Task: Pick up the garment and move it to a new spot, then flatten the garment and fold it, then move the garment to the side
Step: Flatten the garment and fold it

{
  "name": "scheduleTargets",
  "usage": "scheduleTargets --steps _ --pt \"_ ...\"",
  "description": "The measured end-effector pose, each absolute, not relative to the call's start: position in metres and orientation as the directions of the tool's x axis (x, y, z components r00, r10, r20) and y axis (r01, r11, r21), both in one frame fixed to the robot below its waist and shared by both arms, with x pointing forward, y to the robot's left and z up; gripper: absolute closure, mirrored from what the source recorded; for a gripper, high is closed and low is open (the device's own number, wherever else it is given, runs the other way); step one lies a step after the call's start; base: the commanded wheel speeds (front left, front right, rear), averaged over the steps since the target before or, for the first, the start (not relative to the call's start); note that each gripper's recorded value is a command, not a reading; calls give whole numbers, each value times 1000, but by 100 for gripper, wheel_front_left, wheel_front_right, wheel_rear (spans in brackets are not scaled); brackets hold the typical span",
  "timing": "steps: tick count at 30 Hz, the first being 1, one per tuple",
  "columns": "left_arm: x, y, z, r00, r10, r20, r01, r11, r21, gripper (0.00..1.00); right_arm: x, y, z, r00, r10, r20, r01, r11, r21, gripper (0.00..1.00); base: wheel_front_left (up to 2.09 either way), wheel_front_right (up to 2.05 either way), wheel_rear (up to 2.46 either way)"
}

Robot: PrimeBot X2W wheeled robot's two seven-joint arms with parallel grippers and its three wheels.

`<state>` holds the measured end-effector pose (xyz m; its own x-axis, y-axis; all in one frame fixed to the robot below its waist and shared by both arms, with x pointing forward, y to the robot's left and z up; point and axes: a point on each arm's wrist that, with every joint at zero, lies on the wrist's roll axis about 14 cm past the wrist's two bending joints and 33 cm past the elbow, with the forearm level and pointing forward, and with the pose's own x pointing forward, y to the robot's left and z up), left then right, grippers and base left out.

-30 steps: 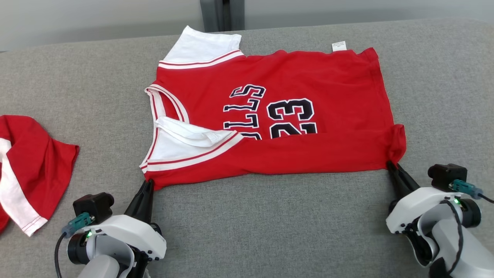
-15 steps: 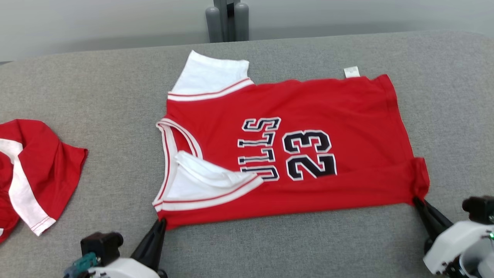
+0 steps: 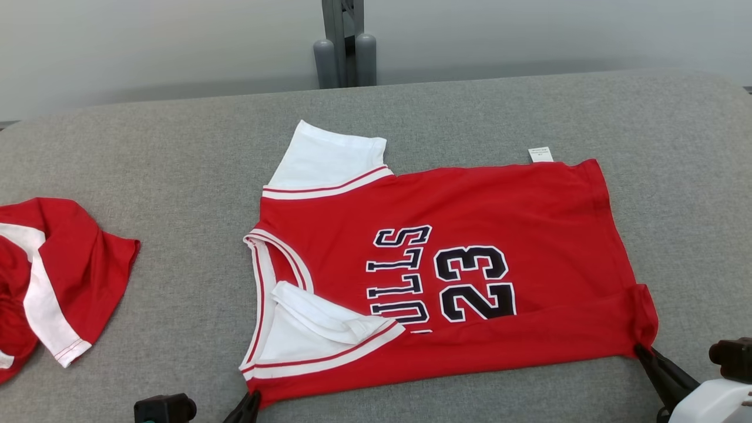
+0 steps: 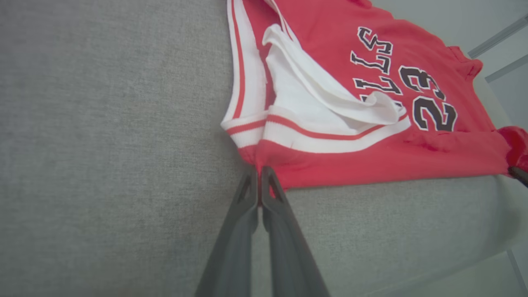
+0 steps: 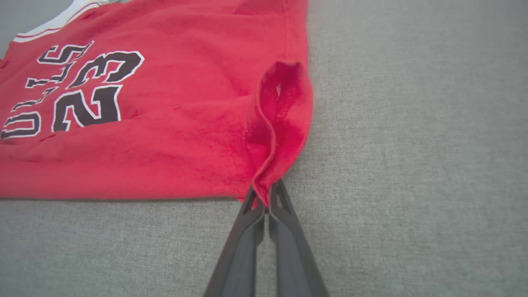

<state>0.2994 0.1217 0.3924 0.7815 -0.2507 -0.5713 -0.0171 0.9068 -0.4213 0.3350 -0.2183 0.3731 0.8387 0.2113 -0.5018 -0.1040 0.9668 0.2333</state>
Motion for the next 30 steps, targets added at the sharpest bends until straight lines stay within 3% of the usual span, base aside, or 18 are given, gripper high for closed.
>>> scheduleTargets --steps 1,2,3,4,13,20,25,30 --pt "299 122 391 780 -249 -574 -19 908 -419 100 336 -218 374 841 209 -499 -102 967 233 0 0 0 0" --pt "299 121 391 782 -248 -572 -21 907 -421 75 336 -218 376 846 204 -493 -99 968 232 0 0 0 0" --pt "300 120 392 786 -244 -567 -25 905 -425 28 337 -219 378 852 197 -485 -95 969 228 0 0 0 0" --pt "301 121 393 795 -233 -560 -33 906 -423 0 339 -222 381 860 187 -475 -88 971 222 0 0 0 0" --pt "329 138 425 891 -134 -433 -41 928 -371 0 358 -241 415 928 120 -353 -82 989 119 0 0 0 0" --pt "383 127 467 934 -195 -299 59 911 -409 0 384 -203 445 961 181 -211 -162 981 104 0 0 0 0" --pt "433 119 478 928 -255 -271 145 919 -367 0 397 -176 449 958 228 -173 -211 971 113 0 0 0 0" --pt "504 109 481 881 -328 -341 239 931 -277 0 419 -162 449 956 253 -148 -236 964 122 0 0 0 0"
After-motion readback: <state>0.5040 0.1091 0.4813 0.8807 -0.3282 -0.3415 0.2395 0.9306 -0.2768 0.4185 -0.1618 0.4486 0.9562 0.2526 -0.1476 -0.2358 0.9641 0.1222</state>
